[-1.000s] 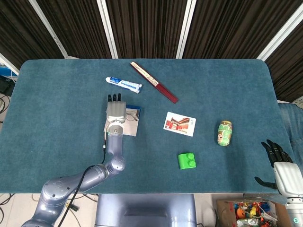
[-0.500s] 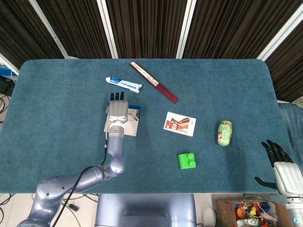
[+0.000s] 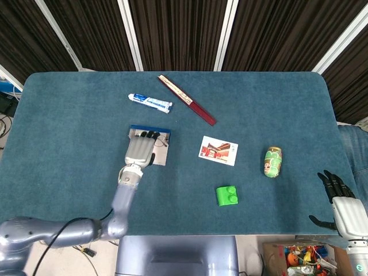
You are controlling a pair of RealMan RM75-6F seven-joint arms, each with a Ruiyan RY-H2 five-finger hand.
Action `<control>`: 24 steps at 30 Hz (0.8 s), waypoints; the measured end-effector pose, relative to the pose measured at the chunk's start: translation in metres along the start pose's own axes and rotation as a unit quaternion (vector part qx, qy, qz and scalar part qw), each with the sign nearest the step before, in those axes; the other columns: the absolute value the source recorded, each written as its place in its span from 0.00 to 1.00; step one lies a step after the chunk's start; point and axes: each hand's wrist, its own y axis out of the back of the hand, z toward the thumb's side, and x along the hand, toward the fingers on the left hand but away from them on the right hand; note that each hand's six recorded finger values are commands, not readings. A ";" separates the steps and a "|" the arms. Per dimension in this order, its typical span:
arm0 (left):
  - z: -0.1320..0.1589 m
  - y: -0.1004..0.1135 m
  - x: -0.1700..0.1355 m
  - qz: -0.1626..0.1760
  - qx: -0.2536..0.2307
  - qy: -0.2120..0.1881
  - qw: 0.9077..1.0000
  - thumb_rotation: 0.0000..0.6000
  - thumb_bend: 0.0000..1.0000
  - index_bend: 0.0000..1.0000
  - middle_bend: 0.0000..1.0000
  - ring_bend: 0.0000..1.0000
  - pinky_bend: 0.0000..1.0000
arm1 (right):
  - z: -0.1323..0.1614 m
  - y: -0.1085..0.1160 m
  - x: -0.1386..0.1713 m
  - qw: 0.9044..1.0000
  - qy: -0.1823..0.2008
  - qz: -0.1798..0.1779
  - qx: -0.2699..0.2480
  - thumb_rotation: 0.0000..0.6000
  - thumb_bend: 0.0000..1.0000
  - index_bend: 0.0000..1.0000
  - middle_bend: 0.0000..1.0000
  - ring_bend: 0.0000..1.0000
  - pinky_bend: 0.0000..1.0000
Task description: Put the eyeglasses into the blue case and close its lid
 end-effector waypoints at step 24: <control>-0.054 -0.035 -0.018 -0.067 -0.073 0.020 0.995 1.00 0.47 0.00 0.59 0.53 0.58 | -0.001 0.000 0.000 1.000 -0.007 0.005 -0.008 1.00 0.12 0.00 0.00 0.03 0.18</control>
